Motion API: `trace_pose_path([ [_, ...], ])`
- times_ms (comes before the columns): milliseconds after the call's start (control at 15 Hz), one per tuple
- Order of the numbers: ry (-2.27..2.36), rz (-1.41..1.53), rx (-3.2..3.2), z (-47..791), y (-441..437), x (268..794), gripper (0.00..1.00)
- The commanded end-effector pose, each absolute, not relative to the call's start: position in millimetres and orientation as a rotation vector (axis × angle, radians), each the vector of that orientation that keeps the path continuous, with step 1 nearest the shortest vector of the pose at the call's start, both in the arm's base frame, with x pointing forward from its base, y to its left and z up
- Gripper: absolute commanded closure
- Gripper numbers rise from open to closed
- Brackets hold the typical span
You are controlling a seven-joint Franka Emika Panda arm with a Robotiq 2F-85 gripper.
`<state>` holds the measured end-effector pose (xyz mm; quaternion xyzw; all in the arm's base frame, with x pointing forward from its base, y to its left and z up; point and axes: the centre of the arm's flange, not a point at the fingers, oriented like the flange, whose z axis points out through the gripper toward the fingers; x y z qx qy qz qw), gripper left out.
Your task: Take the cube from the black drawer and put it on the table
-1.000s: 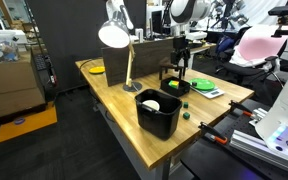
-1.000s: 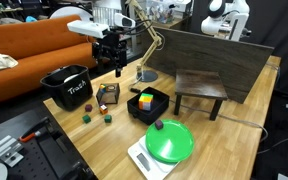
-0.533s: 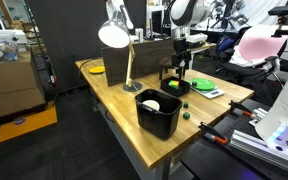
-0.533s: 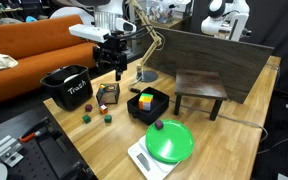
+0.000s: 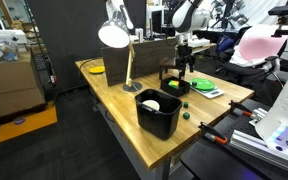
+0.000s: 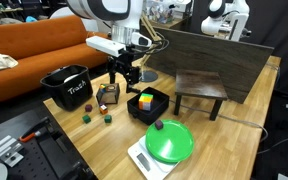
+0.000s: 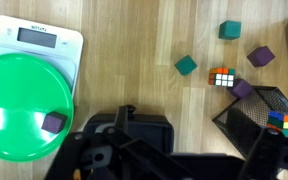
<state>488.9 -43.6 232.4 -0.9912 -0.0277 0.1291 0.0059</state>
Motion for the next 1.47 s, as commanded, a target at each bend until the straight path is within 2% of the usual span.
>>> trace_pose_path([
  [0,-0.08,0.402,-3.103,231.9,-46.0,491.5,0.0],
  [600,-0.072,0.411,-3.112,229.1,-43.8,494.3,0.0],
  [1400,-0.253,0.286,-3.183,243.8,-72.8,589.6,0.0],
])
